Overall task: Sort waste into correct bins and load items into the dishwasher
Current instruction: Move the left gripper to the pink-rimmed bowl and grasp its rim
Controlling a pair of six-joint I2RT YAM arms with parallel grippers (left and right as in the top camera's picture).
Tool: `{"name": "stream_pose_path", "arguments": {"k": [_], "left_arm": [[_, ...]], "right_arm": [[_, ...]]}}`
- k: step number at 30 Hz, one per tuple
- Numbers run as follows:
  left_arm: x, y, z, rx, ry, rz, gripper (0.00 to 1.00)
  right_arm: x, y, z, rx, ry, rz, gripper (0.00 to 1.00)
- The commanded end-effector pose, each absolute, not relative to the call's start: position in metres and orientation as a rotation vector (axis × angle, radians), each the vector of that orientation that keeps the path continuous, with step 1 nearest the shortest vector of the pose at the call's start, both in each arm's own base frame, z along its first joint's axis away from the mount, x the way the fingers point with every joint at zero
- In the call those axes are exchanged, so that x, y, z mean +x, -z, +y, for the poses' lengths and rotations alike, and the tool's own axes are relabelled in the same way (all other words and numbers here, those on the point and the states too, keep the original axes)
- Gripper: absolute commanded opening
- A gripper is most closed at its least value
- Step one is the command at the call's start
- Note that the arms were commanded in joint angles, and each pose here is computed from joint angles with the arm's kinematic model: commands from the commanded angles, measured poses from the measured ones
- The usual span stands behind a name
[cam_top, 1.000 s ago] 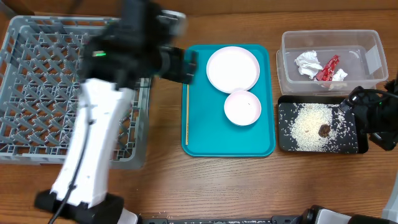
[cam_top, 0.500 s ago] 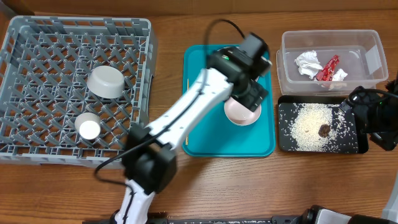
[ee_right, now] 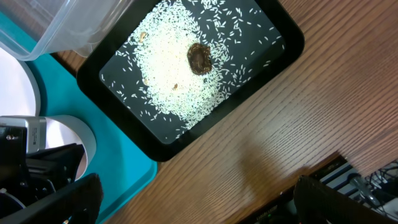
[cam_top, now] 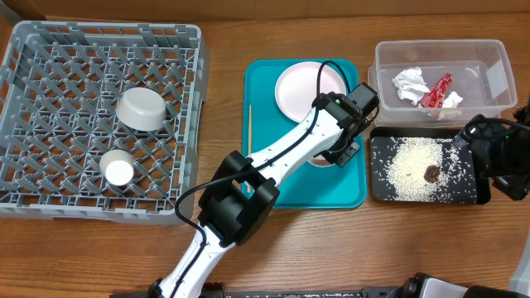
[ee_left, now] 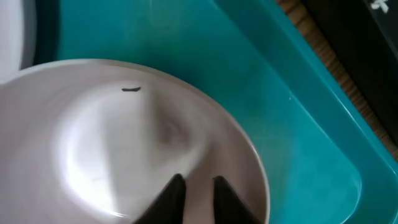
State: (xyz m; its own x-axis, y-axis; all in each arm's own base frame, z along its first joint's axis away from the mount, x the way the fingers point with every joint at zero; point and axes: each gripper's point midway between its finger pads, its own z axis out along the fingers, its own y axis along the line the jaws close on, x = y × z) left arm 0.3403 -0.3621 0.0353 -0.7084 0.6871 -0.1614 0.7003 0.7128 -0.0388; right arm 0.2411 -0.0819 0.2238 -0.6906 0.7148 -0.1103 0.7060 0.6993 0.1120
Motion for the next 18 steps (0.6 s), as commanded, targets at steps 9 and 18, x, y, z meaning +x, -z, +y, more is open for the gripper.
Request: {"name": "stream_pose_path", "arguments": {"k": [9,18], "left_arm": [[0.346,-0.078,-0.366,1.120,0.153,2.729,0.50],[0.329,-0.108,-0.395,1.163,0.367,2.687,0.53]], "right_arm": [[0.243,-0.227,-0.084,1.157,-0.075,2.743,1.00],[0.243,-0.227,-0.084,1.157,-0.075,2.742,1.00]]}}
